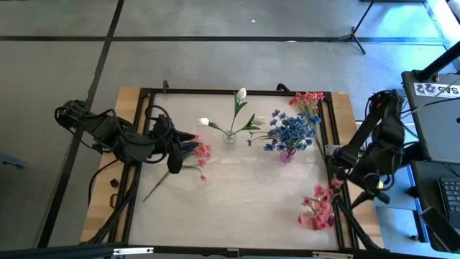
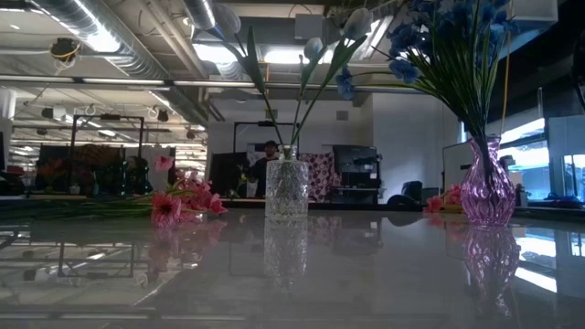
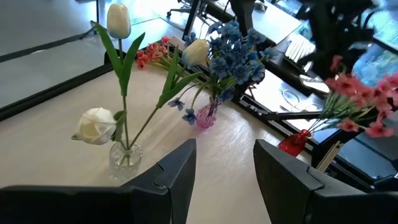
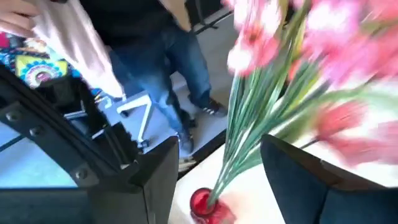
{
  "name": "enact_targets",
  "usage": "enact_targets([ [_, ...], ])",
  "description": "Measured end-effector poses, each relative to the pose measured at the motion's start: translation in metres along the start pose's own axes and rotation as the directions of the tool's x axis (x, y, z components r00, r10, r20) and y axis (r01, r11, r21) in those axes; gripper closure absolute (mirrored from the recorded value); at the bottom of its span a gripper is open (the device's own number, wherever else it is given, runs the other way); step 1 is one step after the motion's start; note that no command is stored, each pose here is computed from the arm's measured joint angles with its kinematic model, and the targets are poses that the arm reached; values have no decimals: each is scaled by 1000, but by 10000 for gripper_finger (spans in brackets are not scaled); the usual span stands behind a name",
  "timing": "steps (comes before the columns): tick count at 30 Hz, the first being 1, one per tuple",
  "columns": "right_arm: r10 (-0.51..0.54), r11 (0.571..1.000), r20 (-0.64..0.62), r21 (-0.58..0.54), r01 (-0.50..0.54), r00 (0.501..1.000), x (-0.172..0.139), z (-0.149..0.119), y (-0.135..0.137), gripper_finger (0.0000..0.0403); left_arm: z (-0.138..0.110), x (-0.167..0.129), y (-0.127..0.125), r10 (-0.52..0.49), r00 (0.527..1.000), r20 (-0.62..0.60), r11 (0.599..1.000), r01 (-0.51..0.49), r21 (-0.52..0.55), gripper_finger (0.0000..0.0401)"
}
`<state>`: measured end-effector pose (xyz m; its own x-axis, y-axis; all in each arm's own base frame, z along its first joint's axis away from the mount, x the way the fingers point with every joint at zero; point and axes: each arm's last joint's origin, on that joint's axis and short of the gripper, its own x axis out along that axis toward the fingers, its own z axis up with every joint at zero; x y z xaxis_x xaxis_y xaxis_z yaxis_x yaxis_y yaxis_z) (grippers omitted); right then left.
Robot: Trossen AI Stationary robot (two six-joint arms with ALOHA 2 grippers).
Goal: Sort flowers into vase by color
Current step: Put the right pink flower into the red vase
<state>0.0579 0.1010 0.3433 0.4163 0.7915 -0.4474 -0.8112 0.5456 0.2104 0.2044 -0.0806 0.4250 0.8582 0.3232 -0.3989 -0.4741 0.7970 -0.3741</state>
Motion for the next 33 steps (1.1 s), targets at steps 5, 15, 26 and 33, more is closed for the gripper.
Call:
enact_targets([
  [5, -110, 994, 119, -6, 111, 987, -30, 26, 3, 190, -2, 0, 2, 20, 1000, -17, 1000, -20, 24, 245],
  [15, -861, 506, 316, 451, 735, 399, -102, 59, -10, 219, -4, 0, 5, 44, 999, -30, 998, -42, 50, 245],
  [26, -976, 159, 217, 749, 643, -12, -168, 37, -14, 219, 9, 13, 19, 129, 992, 3, 988, -129, 90, 245],
  [33, -979, 96, 189, 771, 630, -82, -168, 34, -15, 219, 20, 24, 33, 211, 977, 32, 961, -213, 178, 245],
])
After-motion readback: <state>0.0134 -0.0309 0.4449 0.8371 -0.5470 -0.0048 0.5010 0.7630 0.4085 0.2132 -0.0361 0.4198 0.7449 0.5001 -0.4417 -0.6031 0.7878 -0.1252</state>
